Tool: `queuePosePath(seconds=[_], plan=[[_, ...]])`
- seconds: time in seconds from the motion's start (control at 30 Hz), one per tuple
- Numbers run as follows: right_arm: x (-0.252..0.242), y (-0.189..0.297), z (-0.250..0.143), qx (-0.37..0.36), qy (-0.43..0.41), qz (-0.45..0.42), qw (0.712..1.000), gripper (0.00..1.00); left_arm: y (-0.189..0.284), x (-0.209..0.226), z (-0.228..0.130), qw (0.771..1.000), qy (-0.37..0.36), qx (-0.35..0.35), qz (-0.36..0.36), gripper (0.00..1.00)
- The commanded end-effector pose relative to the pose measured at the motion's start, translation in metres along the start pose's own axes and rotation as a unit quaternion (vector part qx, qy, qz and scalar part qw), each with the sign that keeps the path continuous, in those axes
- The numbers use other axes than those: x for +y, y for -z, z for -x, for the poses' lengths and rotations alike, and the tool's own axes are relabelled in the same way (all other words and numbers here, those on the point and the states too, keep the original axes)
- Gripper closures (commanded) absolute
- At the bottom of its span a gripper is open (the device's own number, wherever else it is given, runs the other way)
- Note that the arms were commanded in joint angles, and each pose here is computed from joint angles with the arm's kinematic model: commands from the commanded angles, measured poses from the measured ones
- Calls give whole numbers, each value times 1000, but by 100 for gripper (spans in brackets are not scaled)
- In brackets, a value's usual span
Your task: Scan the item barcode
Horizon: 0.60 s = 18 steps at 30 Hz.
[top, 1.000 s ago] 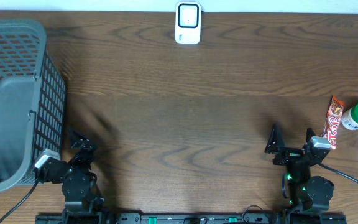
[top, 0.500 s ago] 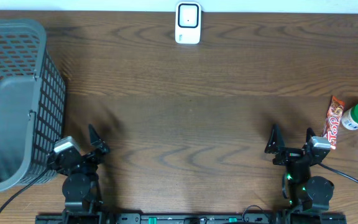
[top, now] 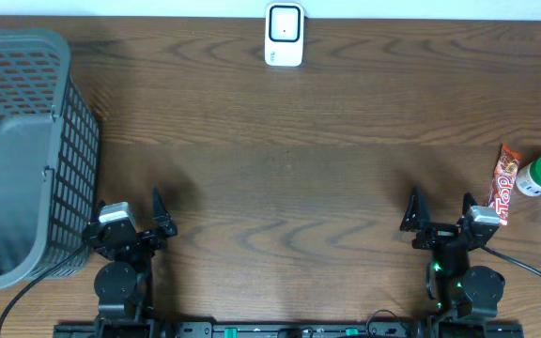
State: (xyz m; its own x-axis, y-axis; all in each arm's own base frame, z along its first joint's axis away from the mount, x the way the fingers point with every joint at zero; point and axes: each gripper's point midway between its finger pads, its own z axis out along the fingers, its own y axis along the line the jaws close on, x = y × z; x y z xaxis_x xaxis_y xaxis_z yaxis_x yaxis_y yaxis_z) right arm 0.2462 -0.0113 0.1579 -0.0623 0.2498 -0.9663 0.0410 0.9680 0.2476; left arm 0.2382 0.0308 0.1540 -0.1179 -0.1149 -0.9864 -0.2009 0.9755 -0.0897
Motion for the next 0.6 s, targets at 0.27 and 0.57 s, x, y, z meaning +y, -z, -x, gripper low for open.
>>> queuePosePath(seconds=[0.27, 0.57], plan=[[-1, 0, 0, 0, 0, -3, 1000, 1, -2, -14, -19, 998, -33, 23, -45, 3], [-1, 0, -1, 0, 0, -3, 1000, 1, -2, -14, -19, 998, -33, 22, -45, 3]])
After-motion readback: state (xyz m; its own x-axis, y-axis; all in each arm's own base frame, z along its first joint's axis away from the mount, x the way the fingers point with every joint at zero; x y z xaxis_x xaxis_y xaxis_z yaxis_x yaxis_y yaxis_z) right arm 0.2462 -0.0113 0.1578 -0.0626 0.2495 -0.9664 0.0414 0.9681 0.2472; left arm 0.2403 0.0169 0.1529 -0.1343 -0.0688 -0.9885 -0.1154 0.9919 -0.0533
